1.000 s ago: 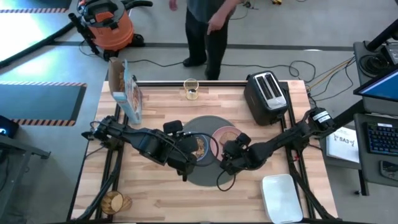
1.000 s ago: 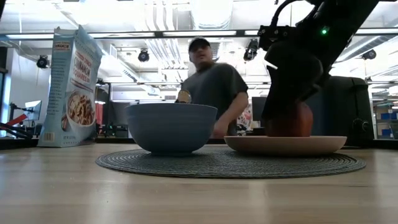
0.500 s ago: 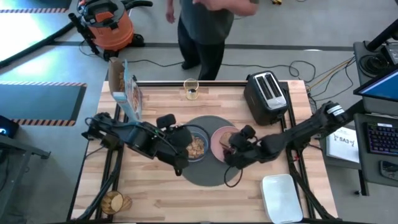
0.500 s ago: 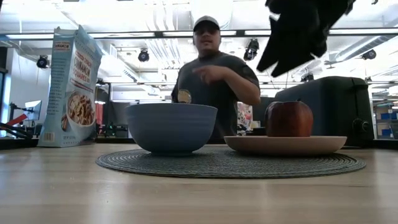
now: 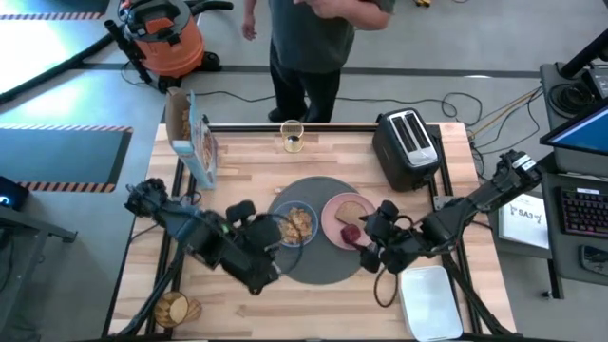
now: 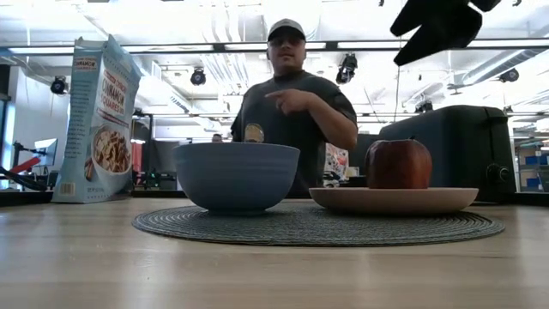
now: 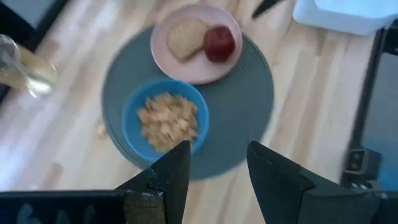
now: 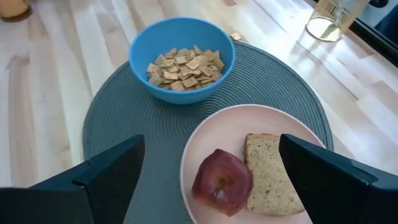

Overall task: Arrange a breakfast setting
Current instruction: Put the yellow cup to the top left of the pink plate on the gray mat

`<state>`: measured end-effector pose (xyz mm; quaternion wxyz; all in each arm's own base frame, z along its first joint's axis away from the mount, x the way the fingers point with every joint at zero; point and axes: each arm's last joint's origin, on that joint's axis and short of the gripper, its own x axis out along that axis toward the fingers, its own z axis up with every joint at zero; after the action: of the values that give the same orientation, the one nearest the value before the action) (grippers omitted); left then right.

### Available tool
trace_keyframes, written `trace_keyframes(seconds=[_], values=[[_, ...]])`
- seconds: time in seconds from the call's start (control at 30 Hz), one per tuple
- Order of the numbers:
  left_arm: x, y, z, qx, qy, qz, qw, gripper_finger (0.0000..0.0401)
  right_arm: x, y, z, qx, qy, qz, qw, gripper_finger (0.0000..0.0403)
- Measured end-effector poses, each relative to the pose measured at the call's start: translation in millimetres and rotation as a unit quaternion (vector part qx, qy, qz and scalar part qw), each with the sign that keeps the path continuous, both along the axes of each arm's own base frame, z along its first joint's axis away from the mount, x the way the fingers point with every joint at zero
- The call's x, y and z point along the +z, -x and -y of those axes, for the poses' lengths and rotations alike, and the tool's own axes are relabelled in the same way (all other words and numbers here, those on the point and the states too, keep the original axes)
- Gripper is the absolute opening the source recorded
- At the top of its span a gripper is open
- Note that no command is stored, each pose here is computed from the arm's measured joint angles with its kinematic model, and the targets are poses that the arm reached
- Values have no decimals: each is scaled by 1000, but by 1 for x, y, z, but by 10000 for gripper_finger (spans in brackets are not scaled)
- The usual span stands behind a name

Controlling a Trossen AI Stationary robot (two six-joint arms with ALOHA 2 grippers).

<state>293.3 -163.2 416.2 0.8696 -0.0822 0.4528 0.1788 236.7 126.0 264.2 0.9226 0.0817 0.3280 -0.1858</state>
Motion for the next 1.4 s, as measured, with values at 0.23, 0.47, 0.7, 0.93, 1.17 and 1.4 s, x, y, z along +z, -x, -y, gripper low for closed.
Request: trace_keyframes(seconds=[0.23,0.47,0.7,0.93,1.17,1.4], values=[[-30,17,37,42,57,-42,997,142,0,3,-6,11,3,1,1000,361],[-57,36,59,96,132,-127,978,142,-1,3,-6,10,2,1,1000,361],[-67,72,61,160,163,-159,960,142,1,3,-7,12,-3,2,1000,361],[-80,113,51,238,181,-178,938,142,6,2,-9,21,-16,3,1000,361],[-95,125,53,254,201,-201,924,142,6,3,-10,25,-17,2,1000,361],[-102,130,55,295,219,-255,895,142,6,3,-10,25,-16,2,1000,361]])
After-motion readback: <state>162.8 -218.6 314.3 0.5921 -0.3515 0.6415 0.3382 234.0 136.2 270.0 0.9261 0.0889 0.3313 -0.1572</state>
